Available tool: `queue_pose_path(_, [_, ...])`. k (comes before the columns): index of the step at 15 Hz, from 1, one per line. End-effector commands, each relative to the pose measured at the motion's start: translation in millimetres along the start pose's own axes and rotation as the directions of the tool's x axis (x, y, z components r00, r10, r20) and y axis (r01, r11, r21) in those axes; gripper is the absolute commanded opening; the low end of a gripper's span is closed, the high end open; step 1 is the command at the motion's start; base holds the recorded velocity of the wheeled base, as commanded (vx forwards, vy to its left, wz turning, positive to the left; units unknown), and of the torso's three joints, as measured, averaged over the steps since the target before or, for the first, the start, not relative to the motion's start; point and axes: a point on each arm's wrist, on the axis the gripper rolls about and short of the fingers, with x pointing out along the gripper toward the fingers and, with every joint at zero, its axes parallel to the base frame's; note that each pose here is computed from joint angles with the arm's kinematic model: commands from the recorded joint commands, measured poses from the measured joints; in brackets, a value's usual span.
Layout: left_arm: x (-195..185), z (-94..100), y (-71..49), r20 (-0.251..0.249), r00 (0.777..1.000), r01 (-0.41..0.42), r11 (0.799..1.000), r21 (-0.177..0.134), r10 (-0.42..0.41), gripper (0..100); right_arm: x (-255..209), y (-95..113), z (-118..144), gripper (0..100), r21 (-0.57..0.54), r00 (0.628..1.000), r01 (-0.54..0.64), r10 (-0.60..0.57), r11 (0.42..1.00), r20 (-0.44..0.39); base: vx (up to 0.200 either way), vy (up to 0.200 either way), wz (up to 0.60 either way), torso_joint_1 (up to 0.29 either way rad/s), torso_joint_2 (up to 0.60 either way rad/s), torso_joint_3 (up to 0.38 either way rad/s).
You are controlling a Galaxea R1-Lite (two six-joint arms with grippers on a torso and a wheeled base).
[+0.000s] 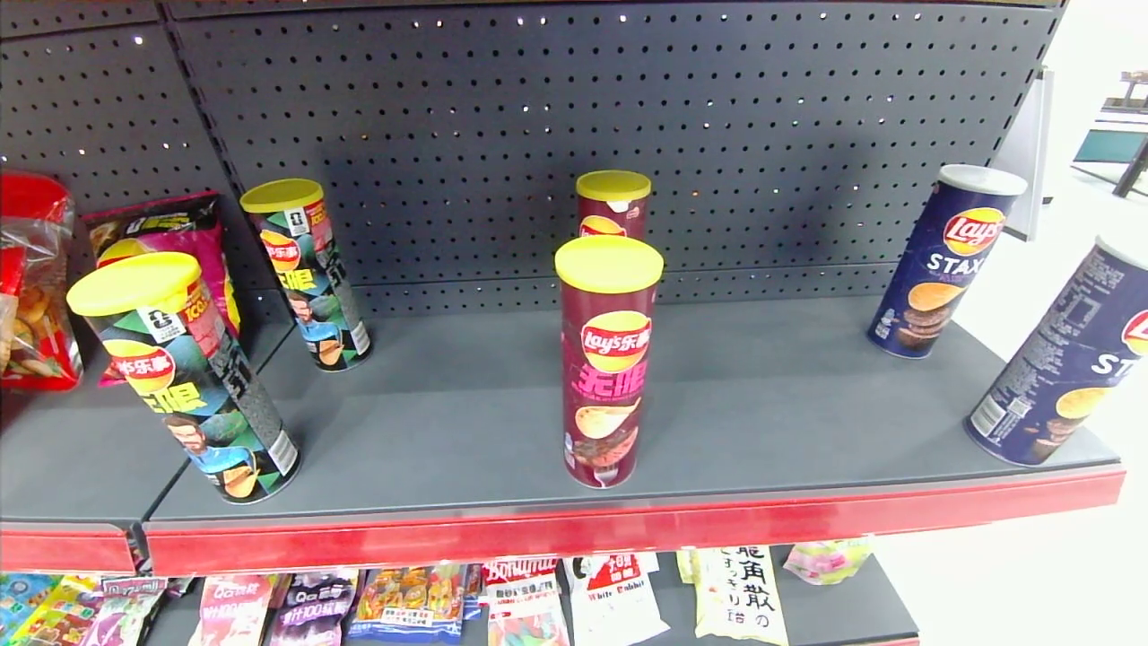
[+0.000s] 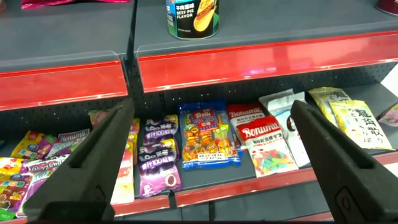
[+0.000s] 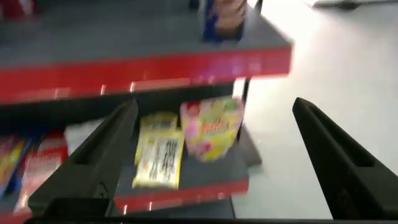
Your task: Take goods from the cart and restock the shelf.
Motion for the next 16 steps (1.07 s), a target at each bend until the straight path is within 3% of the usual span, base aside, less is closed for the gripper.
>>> queue_pose_path(1, [0.1, 0.1, 0.0, -0.001, 1.0, 0.001, 1.0, 0.0, -0.001, 100, 2.6, 1.4, -8.0, 100, 0.0, 0.998, -0.057, 0.057, 0.998, -0.018, 0.0, 0.0, 0.0, 0.0, 0.0, 0.0])
queue_pose_path(3, [0.1, 0.1, 0.0, -0.001, 1.0, -0.001, 1.0, 0.0, 0.001, 100, 2.5, 4.4, -8.9, 100, -0.07, 0.982, -0.187, 0.186, 0.98, -0.022, 0.0, 0.0, 0.0, 0.0, 0.0, 0.0])
queue_pose_path(5, [0.1, 0.1, 0.0, -0.001, 1.0, -0.001, 1.0, 0.0, 0.001, 100, 3.7, 4.8, -10.8, 100, -0.088, 0.98, -0.2, 0.2, 0.976, -0.011, 0.0, 0.0, 0.0, 0.0, 0.0, 0.0])
queue_pose_path(7, [0.2, -0.4, 0.0, -0.003, 1.0, -0.001, 1.0, 0.0, 0.001, 100, 4.8, 3.5, -14.6, 100, -0.062, 0.99, -0.141, 0.139, 0.988, -0.025, 0.0, 0.0, 0.0, 0.0, 0.0, 0.0])
queue_pose_path(16, [0.2, -0.4, 0.0, -0.003, 1.0, -0.001, 1.0, 0.0, 0.001, 100, 4.8, 3.2, -16.1, 100, -0.01, 0.991, -0.128, 0.127, 0.992, -0.043, 0.0, 0.0, 0.0, 0.0, 0.0, 0.0])
